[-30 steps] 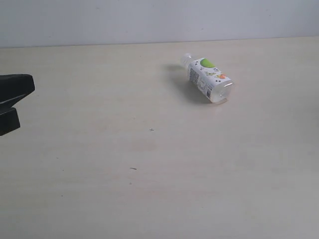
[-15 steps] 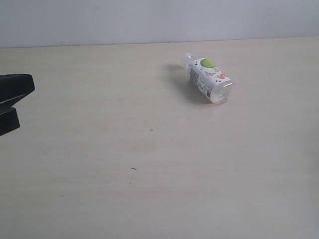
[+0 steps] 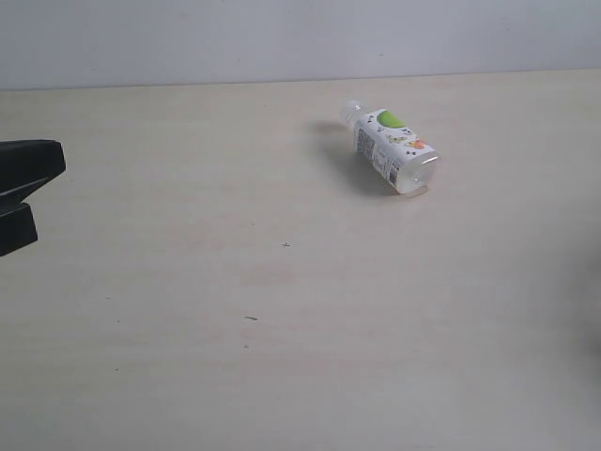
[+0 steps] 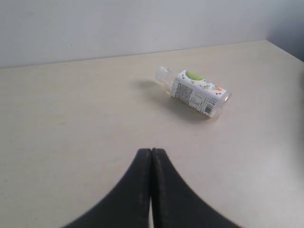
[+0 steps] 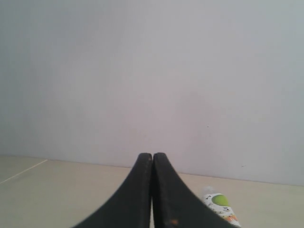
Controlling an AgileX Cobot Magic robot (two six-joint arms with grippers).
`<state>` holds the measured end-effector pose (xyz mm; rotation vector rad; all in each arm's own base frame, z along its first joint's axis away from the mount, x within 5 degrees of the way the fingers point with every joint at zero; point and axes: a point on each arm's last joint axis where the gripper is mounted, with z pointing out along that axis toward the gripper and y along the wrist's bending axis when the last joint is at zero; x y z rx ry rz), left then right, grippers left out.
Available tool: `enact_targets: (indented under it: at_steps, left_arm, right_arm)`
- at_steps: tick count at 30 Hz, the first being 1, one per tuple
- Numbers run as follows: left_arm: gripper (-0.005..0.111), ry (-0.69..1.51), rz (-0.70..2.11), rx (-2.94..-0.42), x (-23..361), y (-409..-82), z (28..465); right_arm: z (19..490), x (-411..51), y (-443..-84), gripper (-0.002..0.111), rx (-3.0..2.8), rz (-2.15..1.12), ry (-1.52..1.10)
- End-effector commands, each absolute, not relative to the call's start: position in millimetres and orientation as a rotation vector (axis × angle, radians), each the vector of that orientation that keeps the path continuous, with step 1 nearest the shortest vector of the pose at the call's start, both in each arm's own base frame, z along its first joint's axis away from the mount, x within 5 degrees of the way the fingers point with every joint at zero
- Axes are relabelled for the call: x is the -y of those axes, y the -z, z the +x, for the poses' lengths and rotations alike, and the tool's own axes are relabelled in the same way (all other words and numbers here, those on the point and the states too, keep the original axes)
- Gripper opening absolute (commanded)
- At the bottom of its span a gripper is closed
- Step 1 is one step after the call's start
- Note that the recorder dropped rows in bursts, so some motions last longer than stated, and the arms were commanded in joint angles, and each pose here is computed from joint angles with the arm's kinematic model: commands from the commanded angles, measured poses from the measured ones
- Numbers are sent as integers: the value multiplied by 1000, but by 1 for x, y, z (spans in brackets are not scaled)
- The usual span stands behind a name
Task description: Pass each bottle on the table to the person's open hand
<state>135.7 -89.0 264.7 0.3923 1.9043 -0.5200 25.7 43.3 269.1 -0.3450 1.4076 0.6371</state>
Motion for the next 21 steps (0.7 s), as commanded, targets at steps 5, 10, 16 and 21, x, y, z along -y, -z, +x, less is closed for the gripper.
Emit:
enact_targets:
  at_steps: [5,10,16,21]
  left_arm:
    - [0,514,397,-1899,88,-265,135]
    - [0,514,397,-1899,88,-265,135]
    - [0,514,397,-1899,88,-265,135]
    - [0,514,397,-1899,88,-265,135]
  right_arm:
    - [33,-21,-284,0,-1305,48,-686]
    - [30,-4,-307,0,-1215,204,-584]
    - [58,-14,-344,0,-1312,164,-592]
    - [118,-38,-368,0,-1502,46,-615]
